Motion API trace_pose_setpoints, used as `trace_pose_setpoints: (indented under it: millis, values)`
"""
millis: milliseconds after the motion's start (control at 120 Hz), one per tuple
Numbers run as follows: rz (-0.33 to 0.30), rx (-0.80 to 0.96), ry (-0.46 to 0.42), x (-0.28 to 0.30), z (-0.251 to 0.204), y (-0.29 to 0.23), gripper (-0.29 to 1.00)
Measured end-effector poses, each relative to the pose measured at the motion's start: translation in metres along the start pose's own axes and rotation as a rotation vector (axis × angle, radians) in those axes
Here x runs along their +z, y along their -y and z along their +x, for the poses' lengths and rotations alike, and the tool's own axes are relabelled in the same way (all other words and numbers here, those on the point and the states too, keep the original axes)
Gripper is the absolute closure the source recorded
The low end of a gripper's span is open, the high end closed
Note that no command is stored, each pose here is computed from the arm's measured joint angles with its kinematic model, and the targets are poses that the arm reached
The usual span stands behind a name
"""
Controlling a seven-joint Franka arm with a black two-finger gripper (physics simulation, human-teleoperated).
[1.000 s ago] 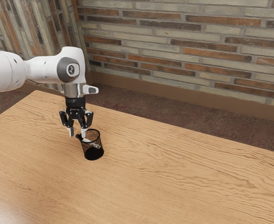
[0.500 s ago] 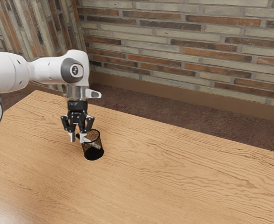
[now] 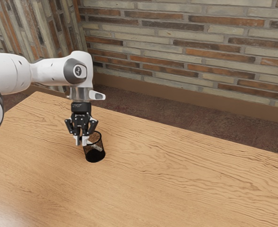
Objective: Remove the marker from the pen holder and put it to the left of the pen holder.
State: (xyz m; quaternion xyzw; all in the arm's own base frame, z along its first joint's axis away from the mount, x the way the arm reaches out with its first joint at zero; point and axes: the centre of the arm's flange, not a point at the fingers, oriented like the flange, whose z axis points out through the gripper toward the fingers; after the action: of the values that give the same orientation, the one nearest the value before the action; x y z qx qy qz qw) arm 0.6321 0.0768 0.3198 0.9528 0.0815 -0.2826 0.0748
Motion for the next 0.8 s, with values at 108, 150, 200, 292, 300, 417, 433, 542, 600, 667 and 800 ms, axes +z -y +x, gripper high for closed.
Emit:
trace_pose_setpoints:
  millis: [108,150,200,292,300,417,433,542,600,667,800]
  values:
    - [-0.009,0.0,0.008,0.005,0.003,0.0,0.62]
    - [-0.011,0.0,0.009,0.005,0.004,0.0,0.64]
    - [-0.012,0.0,0.01,0.006,0.004,-0.001,0.66]
    - [-0.012,-0.001,0.008,0.005,0.004,-0.001,0.69]
    - [-0.012,-0.001,0.008,0.005,0.004,-0.001,0.7]
    - [-0.009,-0.001,-0.001,0.0,0.001,-0.001,0.73]
    - [-0.008,0.0,-0.004,-0.001,0.0,-0.001,0.73]
    - [0.001,0.0,-0.033,-0.016,-0.013,-0.003,0.75]
    - [0.007,0.0,-0.044,-0.023,-0.023,-0.004,0.75]
    - [0.014,0.0,-0.056,-0.03,-0.035,-0.006,0.76]
    - [0.027,-0.002,-0.088,-0.047,-0.061,-0.009,0.76]
